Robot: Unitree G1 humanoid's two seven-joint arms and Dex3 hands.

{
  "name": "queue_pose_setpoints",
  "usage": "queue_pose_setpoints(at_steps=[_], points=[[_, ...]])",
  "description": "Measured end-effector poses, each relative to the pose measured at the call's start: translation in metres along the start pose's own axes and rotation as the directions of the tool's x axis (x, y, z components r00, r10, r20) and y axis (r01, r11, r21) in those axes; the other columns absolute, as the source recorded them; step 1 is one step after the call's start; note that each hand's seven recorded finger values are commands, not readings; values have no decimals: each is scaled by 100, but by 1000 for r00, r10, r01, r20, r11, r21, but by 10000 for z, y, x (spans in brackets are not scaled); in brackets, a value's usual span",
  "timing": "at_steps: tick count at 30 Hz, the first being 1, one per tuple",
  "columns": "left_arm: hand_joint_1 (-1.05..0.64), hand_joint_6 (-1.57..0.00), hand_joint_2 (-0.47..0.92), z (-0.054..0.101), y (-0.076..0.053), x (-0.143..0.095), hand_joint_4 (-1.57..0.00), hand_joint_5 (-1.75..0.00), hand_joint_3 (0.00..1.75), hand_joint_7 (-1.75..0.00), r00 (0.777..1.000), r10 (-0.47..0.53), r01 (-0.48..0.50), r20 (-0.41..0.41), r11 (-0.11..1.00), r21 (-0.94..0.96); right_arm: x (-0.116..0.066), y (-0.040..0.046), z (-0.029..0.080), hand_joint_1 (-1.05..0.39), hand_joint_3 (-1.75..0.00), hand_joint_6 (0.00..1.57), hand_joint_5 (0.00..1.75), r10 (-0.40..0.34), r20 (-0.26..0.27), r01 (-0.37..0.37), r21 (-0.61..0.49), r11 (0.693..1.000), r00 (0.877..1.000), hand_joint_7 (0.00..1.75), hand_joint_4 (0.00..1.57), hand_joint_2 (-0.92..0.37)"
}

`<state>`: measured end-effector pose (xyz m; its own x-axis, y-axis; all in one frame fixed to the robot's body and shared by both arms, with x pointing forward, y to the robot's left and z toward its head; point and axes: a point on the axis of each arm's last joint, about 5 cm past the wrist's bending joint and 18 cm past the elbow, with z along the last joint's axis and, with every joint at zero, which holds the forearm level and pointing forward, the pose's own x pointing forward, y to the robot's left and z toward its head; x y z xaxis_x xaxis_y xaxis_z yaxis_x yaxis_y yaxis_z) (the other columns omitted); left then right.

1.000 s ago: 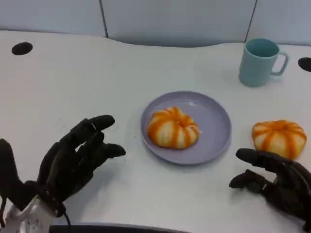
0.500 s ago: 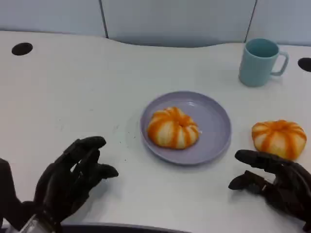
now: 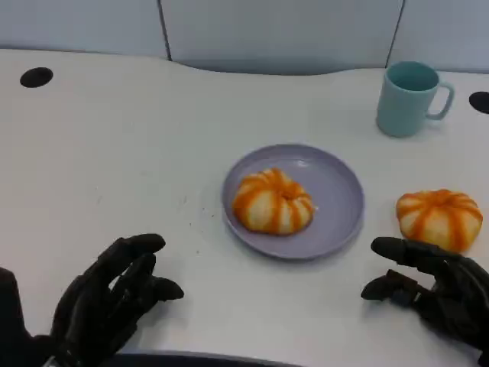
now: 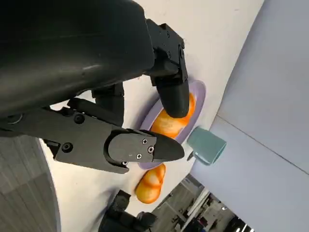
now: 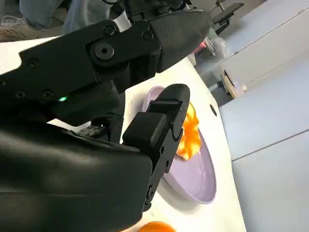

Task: Grasp the bread from the table and place it into the plate.

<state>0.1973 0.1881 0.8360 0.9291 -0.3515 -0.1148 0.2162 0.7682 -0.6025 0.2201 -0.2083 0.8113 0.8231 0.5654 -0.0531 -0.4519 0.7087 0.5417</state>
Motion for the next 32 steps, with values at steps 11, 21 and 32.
queue_pose_setpoints(at_steps=[11, 21, 32], points=[[-42, -33, 92, -62, -5, 76, -39, -164, 28, -122, 999, 4, -5, 39, 1000, 29, -30, -53, 23, -41, -10, 97, 115, -12, -1, 12, -10, 1000, 1000, 2, 56, -92], [-45, -29, 92, -80, 36, 95, -33, -170, 27, -132, 1000, 14, -15, 19, 998, 63, 17, -66, 32, -40, -7, 103, 97, -32, -1, 32, -21, 999, 999, 5, 69, -91], [-43, -39, 92, -25, 54, 130, -41, -164, 24, -121, 999, 19, -22, 43, 998, 63, 40, -65, 54, -39, -4, 104, 95, -52, -6, 52, -49, 997, 999, 4, 70, -92]])
